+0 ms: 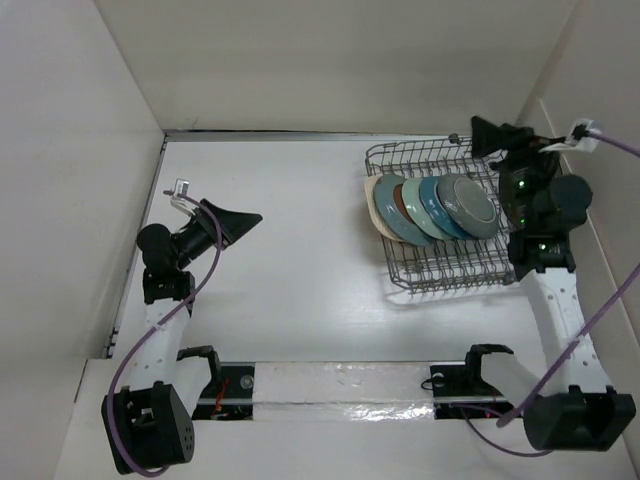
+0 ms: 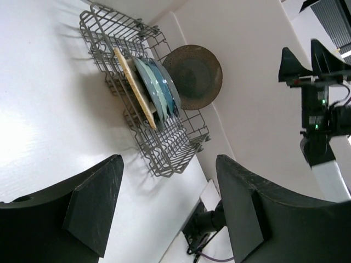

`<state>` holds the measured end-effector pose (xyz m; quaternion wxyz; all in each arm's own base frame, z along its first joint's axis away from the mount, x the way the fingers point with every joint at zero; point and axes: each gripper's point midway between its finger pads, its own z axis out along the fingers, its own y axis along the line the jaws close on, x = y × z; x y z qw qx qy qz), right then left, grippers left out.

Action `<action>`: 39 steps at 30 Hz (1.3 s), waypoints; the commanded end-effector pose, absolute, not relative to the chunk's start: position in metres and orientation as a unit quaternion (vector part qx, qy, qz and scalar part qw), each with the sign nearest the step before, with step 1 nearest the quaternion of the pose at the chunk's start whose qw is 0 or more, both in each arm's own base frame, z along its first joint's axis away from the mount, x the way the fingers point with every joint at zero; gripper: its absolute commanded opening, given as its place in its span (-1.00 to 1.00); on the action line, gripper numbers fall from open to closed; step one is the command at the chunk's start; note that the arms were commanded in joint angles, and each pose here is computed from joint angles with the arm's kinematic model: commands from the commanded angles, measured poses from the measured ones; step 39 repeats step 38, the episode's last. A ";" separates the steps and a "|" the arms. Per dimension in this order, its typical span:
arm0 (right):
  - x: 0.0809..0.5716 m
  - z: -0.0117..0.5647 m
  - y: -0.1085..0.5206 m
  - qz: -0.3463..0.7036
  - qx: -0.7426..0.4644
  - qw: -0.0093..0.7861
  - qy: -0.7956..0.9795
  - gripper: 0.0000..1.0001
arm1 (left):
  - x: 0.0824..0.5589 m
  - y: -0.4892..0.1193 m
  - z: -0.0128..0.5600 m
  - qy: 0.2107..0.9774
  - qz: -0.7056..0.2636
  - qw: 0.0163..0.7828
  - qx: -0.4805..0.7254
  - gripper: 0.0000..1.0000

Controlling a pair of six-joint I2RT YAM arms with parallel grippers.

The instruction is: Load the plates into the dish rack

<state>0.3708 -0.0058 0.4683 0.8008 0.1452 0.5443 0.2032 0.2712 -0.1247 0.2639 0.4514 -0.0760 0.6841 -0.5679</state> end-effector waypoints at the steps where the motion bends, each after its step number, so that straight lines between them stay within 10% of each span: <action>1: 0.337 0.475 0.069 0.348 0.096 0.783 0.507 0.99 | 0.274 -0.122 0.290 0.677 -0.543 0.496 -0.027 0.32; 15: 0.209 0.438 0.174 0.450 -0.073 0.713 0.532 0.99 | 0.269 -0.125 0.332 0.667 -0.486 0.564 0.036 0.38; 39: 0.223 0.428 0.202 0.403 -0.115 0.722 0.551 0.99 | 0.268 -0.114 0.366 0.651 -0.438 0.619 0.038 0.36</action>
